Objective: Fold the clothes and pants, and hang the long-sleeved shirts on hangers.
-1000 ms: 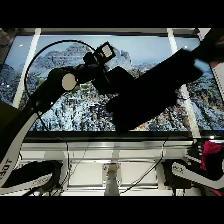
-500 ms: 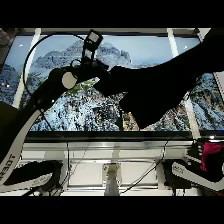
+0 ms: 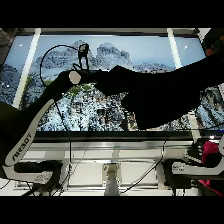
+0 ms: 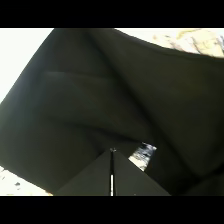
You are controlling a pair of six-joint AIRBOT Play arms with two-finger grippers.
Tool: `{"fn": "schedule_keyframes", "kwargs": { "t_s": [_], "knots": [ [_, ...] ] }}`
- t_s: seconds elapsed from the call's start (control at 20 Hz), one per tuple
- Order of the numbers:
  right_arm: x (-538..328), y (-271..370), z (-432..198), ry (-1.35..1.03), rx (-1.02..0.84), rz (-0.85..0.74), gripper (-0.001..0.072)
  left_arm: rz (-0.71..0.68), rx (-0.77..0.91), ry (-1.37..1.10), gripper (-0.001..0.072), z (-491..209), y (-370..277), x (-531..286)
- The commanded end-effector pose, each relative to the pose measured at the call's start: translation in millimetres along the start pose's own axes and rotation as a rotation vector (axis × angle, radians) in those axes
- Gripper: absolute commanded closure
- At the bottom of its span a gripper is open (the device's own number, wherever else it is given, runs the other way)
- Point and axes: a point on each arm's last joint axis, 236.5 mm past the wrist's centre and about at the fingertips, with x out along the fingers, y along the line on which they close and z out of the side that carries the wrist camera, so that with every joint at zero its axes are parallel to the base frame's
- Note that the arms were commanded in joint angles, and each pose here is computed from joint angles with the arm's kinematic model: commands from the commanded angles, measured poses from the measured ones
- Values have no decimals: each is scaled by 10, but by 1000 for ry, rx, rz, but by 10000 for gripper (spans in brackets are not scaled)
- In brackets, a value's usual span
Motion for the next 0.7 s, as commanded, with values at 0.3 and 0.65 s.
{"fn": "schedule_keyframes", "kwargs": {
  "t_s": [0.3, 0.65],
  "knots": [
    [516, 261, -35, 62, -40, 83, 694, 12, -331, 360, 426, -663, 870, -67],
    [511, 402, -44, 65, -50, 143, 693, -29, -371, 450, 417, -1042, 855, 245]
  ]
}}
